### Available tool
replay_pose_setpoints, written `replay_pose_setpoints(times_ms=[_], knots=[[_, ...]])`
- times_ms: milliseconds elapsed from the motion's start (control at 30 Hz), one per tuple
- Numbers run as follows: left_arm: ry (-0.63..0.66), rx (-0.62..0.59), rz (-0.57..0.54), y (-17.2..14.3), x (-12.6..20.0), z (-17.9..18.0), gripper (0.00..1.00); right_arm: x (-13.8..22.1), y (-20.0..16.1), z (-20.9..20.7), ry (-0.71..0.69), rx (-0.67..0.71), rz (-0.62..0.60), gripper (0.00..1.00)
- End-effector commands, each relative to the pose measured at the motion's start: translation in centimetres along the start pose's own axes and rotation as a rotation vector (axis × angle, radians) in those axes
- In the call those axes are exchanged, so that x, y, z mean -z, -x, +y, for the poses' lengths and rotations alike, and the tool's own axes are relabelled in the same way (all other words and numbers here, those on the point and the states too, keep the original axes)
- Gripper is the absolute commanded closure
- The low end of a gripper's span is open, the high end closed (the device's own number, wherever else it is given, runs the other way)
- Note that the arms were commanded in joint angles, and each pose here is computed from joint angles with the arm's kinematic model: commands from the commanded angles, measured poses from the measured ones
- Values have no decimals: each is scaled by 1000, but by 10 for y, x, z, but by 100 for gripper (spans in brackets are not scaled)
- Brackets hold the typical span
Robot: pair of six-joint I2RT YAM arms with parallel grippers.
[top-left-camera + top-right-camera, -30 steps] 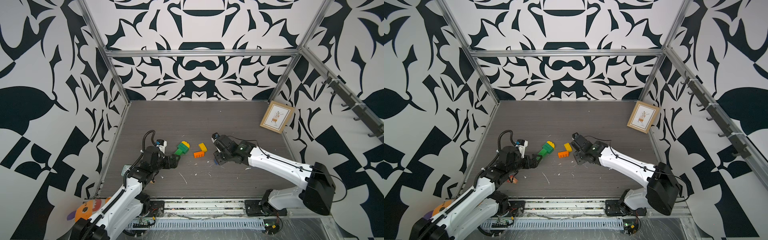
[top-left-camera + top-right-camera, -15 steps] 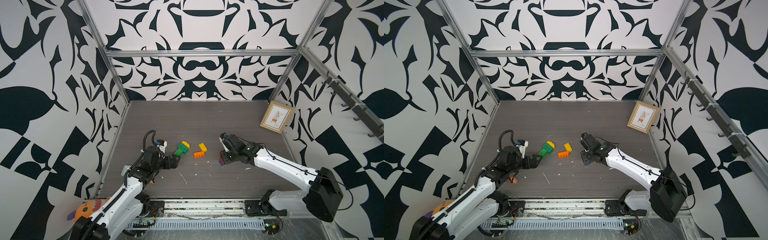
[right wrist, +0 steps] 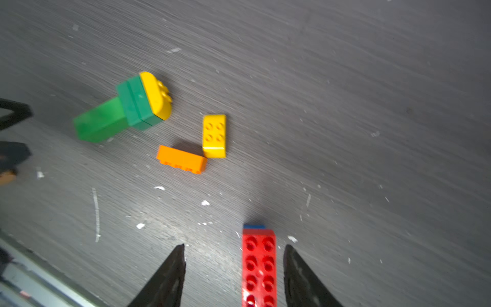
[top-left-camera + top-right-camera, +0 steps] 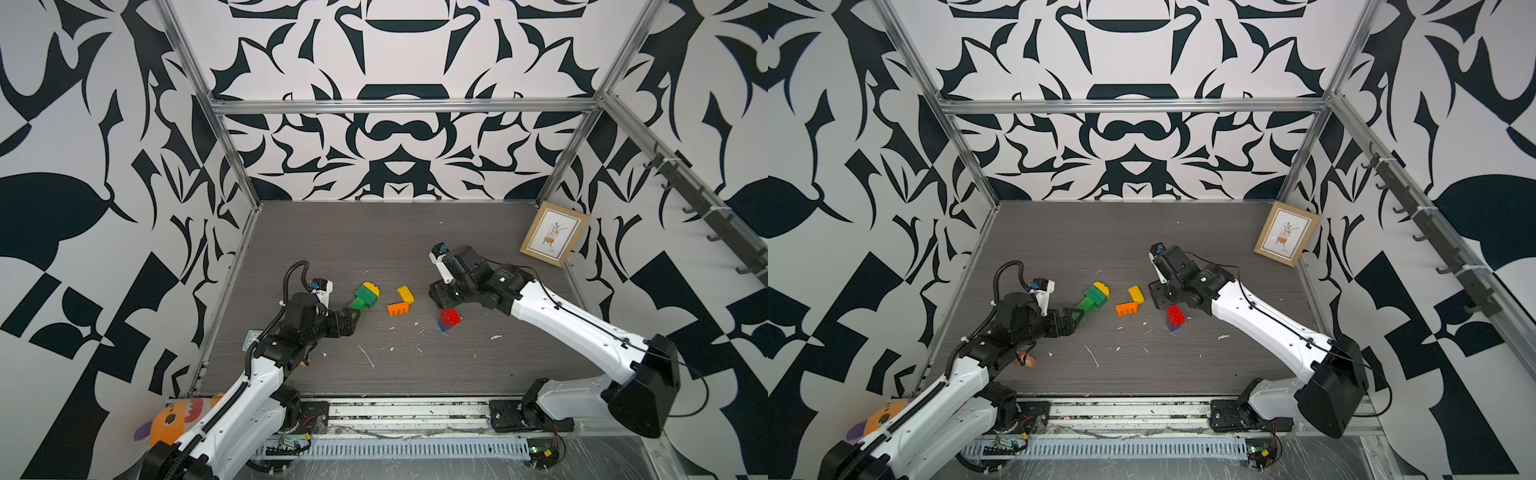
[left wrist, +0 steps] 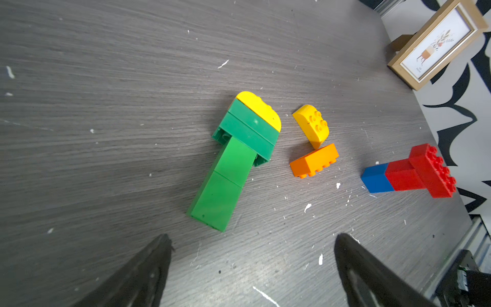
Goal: Assemble an ice cream with lego
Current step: Move the lego brick at the center of the board, then pick up the lego brick from the center of the board.
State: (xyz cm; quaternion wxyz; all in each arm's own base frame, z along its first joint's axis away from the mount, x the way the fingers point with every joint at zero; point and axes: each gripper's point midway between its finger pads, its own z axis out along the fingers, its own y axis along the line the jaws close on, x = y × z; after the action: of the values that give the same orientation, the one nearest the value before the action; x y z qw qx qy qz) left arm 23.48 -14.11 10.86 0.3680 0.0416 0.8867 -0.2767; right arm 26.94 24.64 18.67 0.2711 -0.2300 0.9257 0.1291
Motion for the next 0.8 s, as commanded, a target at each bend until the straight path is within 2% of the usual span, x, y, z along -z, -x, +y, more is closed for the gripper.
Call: replay_pose_setpoints(times_ms=[0, 167, 367, 767], knots=[[17, 1, -20, -6, 3, 7, 1, -33, 12, 46, 156, 84, 46, 39], [19, 16, -63, -3, 10, 10, 1, -86, 21, 78, 265, 95, 100, 39], [21, 22, -62, -2, 10, 12, 1, -129, 6, 91, 306, 141, 214, 37], [19, 22, -53, -3, 8, 12, 1, -140, 0, 86, 294, 191, 235, 33]])
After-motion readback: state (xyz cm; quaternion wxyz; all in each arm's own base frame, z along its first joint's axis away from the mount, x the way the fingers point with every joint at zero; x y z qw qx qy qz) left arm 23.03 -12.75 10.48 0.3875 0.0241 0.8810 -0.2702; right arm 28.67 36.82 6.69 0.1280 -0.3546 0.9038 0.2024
